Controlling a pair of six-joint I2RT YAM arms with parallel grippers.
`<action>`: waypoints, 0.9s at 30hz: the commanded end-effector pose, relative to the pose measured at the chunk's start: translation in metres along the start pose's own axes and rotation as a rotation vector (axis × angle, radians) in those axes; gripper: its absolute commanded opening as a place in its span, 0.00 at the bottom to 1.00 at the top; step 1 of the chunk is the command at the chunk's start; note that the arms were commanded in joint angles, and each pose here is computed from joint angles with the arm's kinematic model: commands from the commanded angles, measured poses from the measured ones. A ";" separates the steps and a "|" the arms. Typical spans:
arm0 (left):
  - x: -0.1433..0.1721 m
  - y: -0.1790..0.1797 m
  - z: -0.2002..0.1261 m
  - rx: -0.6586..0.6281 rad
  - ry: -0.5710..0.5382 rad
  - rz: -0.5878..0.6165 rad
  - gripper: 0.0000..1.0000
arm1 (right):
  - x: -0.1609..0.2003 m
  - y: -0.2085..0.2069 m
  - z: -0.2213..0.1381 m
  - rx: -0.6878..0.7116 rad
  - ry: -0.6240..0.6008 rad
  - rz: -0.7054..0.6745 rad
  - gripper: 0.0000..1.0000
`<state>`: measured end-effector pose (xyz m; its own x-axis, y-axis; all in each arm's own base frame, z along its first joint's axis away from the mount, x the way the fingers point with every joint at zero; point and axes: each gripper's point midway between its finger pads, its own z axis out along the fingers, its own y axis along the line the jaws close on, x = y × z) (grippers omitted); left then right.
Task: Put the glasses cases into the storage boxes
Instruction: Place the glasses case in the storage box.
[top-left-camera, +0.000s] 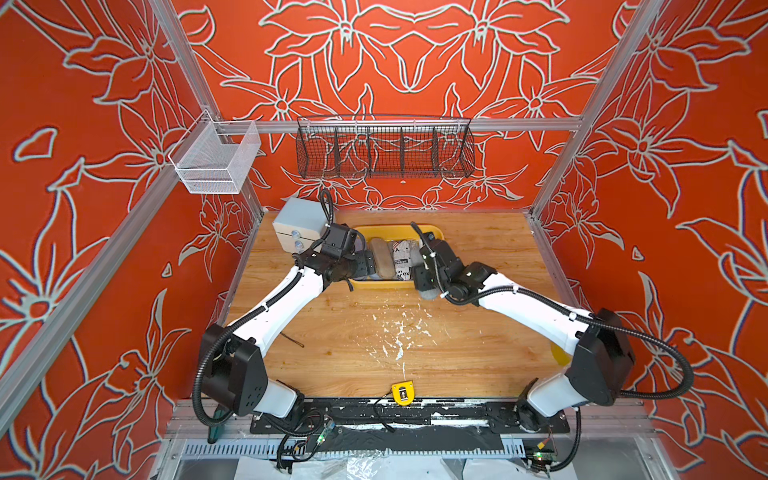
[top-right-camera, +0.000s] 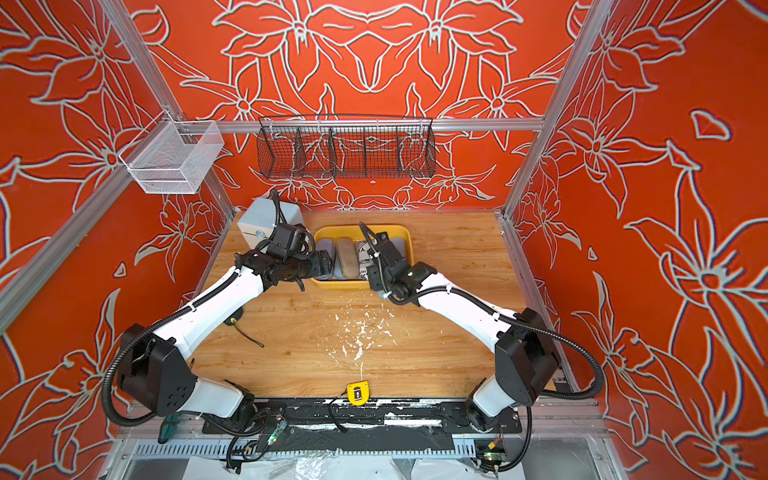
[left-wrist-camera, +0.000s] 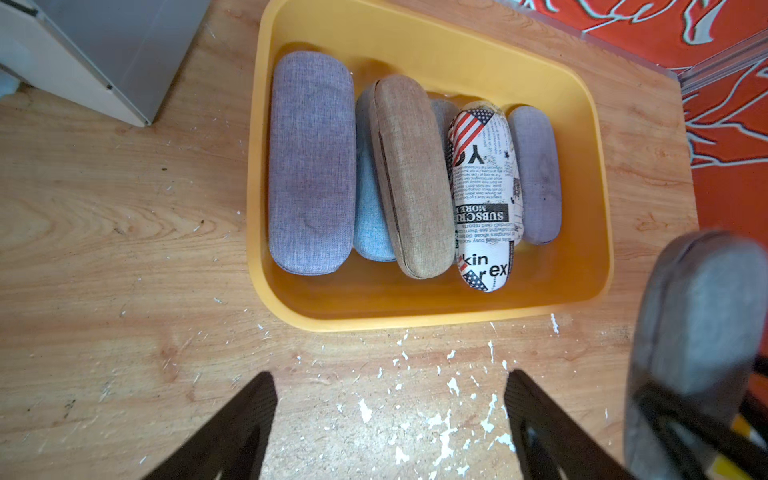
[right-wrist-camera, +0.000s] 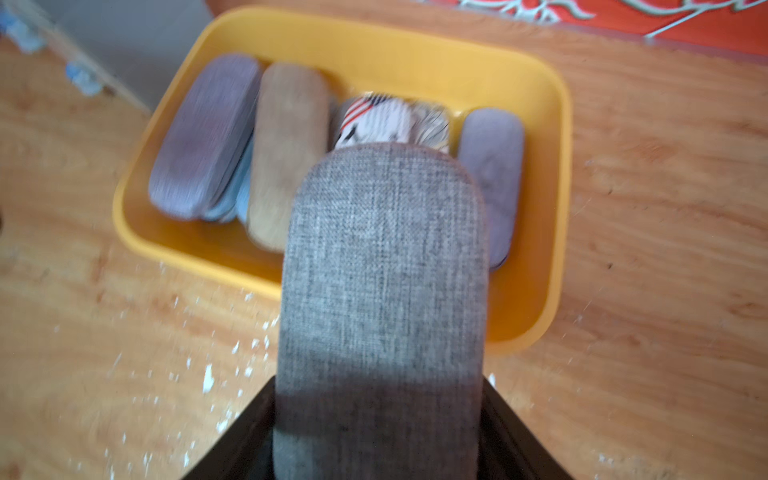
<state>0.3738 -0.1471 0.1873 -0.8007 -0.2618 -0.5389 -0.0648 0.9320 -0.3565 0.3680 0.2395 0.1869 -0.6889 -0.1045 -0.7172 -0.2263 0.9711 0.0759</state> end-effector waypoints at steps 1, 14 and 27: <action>0.000 0.001 -0.004 0.010 -0.007 -0.018 0.87 | -0.021 -0.007 0.019 -0.012 -0.016 0.012 0.64; 0.008 0.010 0.002 -0.003 0.015 -0.024 0.87 | -0.030 -0.030 0.095 0.034 0.066 0.041 0.64; 0.012 0.012 0.011 -0.005 0.037 -0.026 0.87 | -0.025 -0.038 0.134 0.055 0.121 0.047 0.65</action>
<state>0.3669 -0.1433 0.1697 -0.8234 -0.2650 -0.5018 -0.0803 0.9298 -0.3592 0.4814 0.2337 0.1132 -0.7715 -0.0733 -0.6320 -0.1539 0.9853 0.0736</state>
